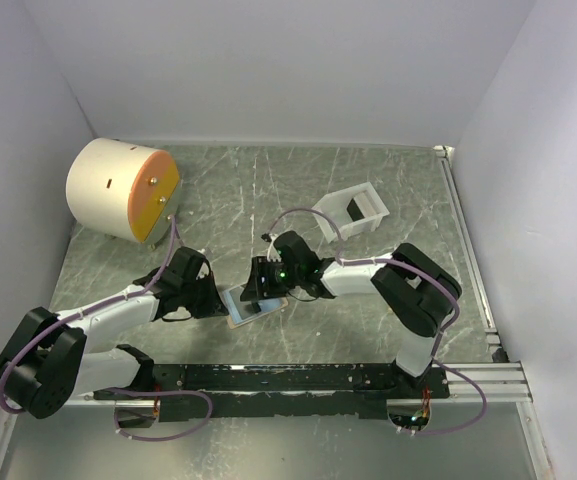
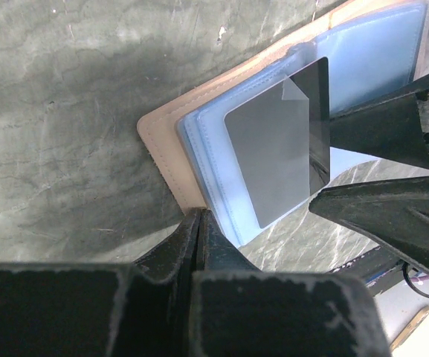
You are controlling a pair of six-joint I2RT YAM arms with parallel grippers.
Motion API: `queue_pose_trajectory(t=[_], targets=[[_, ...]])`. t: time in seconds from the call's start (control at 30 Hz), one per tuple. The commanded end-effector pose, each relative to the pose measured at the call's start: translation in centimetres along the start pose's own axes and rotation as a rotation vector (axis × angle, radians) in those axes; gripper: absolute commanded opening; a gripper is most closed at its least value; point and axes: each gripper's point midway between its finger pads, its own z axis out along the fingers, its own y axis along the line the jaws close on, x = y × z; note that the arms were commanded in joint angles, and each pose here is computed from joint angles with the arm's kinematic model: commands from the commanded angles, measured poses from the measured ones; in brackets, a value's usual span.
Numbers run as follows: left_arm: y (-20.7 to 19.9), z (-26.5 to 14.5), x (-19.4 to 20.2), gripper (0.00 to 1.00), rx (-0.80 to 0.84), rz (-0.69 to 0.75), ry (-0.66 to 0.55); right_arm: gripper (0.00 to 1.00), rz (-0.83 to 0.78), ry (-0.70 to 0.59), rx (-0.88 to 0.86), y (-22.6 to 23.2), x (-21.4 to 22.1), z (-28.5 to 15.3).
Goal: Put the credit cards into the card holder
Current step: Insert the credit card into the card holder.
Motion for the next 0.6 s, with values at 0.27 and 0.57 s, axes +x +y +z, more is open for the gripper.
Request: queue_pose_trajectory(t=[0.27, 0.57], targets=[[1.5, 0.0, 0.4, 0.07, -0.058, 0.002, -0.010, 0.46, -0.040, 0.019, 0.165, -1.5, -0.2, -0.5], [1.3, 0.0, 0.2, 0.07, -0.061, 0.008, -0.010, 0.31, -0.065, 0.029, 0.148, -0.3, 0.0, 0.1]])
